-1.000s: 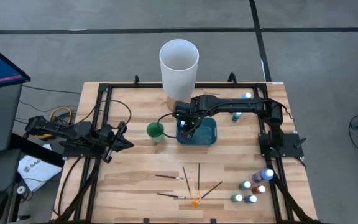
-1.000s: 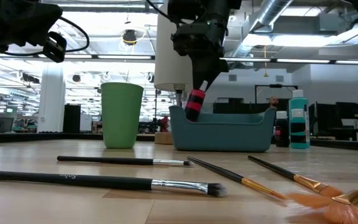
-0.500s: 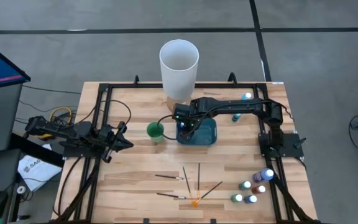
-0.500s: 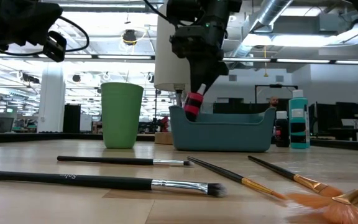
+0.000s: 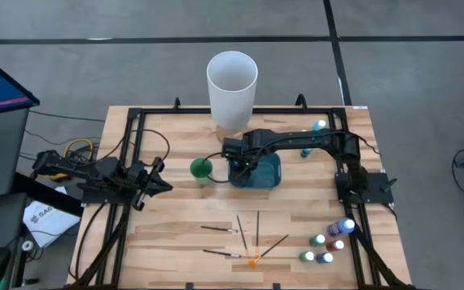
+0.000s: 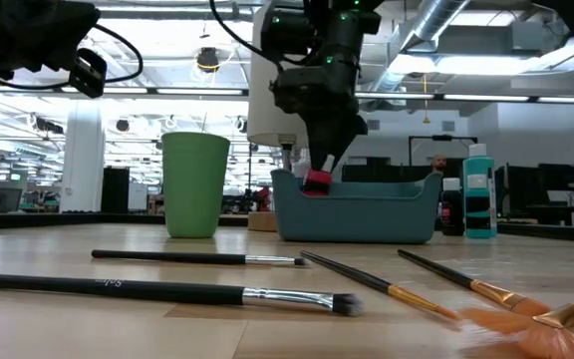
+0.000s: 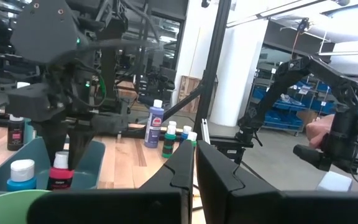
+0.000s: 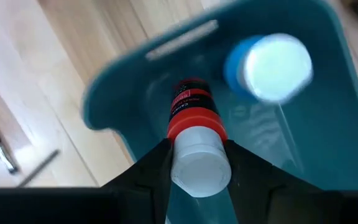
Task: Pick & Place Paint Supplies
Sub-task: Put the left small red paint bottle into the green bin
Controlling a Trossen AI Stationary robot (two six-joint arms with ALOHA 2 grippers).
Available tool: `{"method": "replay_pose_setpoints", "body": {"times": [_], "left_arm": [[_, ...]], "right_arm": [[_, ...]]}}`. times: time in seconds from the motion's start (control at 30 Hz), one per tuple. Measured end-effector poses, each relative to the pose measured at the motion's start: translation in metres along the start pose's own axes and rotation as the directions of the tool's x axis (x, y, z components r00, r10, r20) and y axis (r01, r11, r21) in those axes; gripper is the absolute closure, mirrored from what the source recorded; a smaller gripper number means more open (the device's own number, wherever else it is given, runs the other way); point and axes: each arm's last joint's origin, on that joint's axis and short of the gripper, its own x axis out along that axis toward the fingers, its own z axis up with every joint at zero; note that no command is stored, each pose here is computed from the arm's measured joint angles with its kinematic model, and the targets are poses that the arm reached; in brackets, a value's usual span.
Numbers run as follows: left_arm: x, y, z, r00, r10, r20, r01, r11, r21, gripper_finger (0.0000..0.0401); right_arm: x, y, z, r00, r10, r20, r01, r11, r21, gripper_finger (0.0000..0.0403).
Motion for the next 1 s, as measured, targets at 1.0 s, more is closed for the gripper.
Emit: {"method": "replay_pose_setpoints", "body": {"times": [1.0], "left_arm": [[0.0000,-0.0003,0.0014,1.000,-0.003,0.014,0.003,1.000,0.001,0.0393]], "right_arm": [[0.0003,0.0020,0.0060,0.998,0.022,0.060,-0.022,1.000,-0.001,0.0245]]}}
